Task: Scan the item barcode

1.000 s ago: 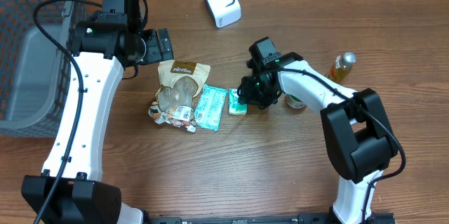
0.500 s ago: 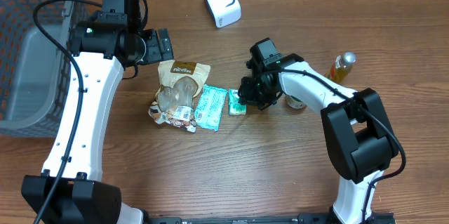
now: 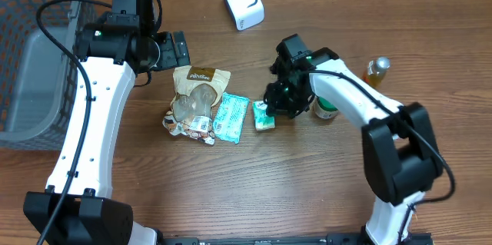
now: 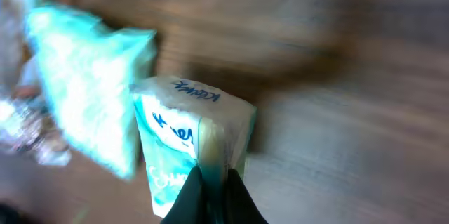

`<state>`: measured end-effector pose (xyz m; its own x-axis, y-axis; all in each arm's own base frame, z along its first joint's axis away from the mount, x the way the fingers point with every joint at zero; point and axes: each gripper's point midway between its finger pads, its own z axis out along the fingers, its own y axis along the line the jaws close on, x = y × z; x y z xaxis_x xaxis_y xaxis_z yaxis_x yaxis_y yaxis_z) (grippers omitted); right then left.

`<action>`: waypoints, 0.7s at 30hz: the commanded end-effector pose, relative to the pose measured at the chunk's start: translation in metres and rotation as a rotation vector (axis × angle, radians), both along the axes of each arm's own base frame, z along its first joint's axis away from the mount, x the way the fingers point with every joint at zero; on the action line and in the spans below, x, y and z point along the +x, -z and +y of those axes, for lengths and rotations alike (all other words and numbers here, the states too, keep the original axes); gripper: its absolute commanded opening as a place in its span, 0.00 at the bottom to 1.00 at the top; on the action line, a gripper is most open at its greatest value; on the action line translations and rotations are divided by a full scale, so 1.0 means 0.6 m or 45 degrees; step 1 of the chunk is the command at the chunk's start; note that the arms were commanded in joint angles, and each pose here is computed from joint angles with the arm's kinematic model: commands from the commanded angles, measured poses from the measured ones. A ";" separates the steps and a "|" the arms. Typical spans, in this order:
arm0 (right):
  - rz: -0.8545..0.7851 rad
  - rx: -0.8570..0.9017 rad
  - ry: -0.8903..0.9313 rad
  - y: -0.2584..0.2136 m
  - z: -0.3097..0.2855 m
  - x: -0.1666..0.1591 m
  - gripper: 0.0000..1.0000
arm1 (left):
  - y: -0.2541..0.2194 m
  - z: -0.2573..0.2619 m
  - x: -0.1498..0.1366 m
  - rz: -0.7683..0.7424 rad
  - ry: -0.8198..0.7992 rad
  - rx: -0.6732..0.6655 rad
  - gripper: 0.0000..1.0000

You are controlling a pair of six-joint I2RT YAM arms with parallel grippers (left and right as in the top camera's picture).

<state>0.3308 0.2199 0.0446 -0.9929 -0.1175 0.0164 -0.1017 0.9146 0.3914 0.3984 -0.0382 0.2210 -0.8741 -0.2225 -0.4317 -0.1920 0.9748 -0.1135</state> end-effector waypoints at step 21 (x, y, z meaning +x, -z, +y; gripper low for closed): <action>-0.363 1.162 -0.515 -0.354 -0.029 -0.115 0.04 | -0.004 -0.004 0.004 -0.012 -0.001 -0.013 1.00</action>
